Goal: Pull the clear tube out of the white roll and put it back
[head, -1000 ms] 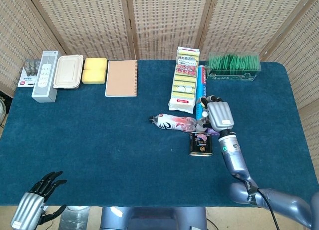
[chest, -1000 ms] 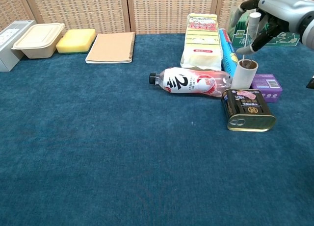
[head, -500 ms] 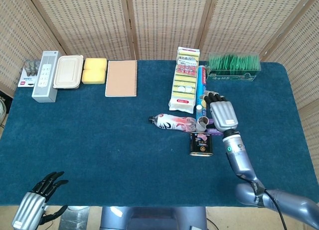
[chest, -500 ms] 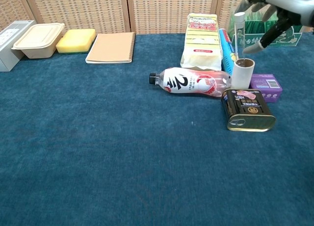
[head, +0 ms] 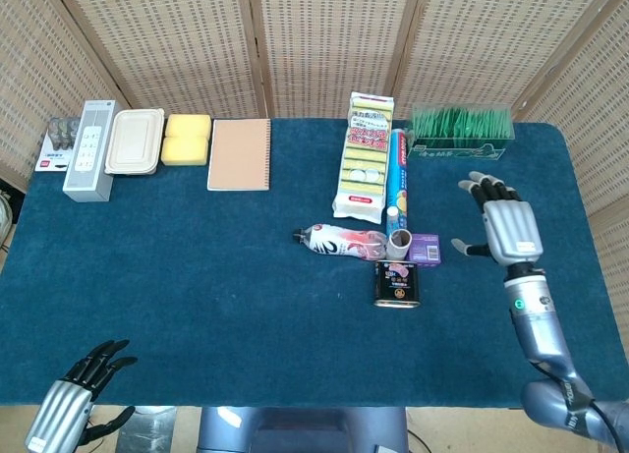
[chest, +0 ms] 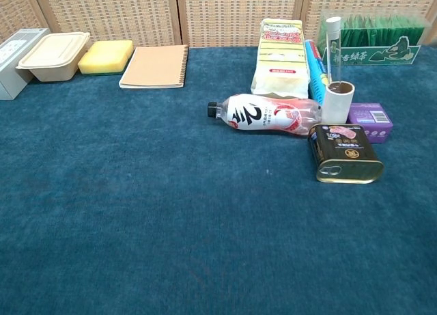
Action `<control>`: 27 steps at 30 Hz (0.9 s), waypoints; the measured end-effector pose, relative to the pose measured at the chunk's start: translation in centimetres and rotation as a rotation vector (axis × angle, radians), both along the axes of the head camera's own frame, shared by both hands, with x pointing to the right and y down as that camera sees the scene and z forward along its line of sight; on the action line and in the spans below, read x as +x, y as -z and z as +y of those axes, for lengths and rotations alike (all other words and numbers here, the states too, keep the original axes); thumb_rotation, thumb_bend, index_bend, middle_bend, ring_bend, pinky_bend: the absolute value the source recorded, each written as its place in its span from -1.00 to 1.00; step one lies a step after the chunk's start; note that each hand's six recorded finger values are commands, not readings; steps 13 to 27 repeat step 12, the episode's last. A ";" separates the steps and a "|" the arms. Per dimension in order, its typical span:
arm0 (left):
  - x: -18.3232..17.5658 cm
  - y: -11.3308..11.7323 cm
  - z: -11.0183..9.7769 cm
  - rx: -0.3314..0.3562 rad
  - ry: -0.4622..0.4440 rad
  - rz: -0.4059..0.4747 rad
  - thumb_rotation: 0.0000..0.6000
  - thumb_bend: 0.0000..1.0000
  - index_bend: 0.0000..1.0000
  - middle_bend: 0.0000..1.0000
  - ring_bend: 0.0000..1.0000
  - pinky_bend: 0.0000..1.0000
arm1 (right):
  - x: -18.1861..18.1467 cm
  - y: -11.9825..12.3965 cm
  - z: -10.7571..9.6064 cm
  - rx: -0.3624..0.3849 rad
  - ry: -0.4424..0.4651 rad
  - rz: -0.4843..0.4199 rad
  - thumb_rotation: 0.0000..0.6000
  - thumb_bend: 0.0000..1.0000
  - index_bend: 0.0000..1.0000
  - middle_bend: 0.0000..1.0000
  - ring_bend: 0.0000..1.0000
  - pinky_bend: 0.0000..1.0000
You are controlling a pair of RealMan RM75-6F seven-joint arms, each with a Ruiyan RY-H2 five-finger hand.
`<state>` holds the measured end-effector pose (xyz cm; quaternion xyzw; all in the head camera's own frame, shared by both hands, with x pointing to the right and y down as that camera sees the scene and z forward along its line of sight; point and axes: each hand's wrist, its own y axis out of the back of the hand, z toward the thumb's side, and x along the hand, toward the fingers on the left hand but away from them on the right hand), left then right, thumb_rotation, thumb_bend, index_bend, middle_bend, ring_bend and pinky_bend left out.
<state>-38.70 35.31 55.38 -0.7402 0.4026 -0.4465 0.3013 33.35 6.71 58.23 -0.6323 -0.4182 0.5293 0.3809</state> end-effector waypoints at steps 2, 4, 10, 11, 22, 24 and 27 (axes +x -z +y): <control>0.2 -0.1 0.0 -0.002 -0.005 -0.003 1.00 -0.64 -0.53 -0.71 -0.76 -0.46 | 1.1 0.7 1.2 -0.002 0.006 0.015 0.82 -0.63 -0.61 -0.69 -0.69 -0.55; 0.4 -0.2 0.1 -0.004 -0.014 -0.004 1.00 -0.64 -0.53 -0.71 -0.76 -0.46 | 1.8 1.1 2.8 -0.016 0.014 0.008 0.82 -0.63 -0.60 -0.69 -0.69 -0.55; 1.0 -0.4 0.1 -0.003 -0.026 -0.011 1.00 -0.64 -0.53 -0.71 -0.76 -0.46 | 4.3 3.5 8.3 -0.030 0.040 -0.010 0.83 -0.63 -0.56 -0.67 -0.69 -0.54; 1.0 -0.4 0.1 -0.004 -0.026 -0.012 1.00 -0.64 -0.53 -0.71 -0.76 -0.46 | 4.7 3.9 9.2 -0.028 0.040 -0.016 0.83 -0.63 -0.55 -0.66 -0.69 -0.54; 1.1 -0.5 0.2 -0.005 -0.027 -0.014 1.00 -0.64 -0.53 -0.71 -0.76 -0.46 | 5.1 4.3 10.1 -0.026 0.038 -0.022 0.83 -0.63 -0.54 -0.66 -0.69 -0.54; 1.1 -0.5 0.2 -0.005 -0.027 -0.014 1.00 -0.64 -0.53 -0.71 -0.76 -0.46 | 5.1 4.3 10.1 -0.026 0.038 -0.022 0.83 -0.63 -0.54 -0.66 -0.69 -0.54; 1.1 -0.5 0.2 -0.005 -0.027 -0.014 1.00 -0.64 -0.53 -0.71 -0.76 -0.46 | 5.1 4.3 10.1 -0.026 0.038 -0.022 0.83 -0.63 -0.54 -0.66 -0.69 -0.54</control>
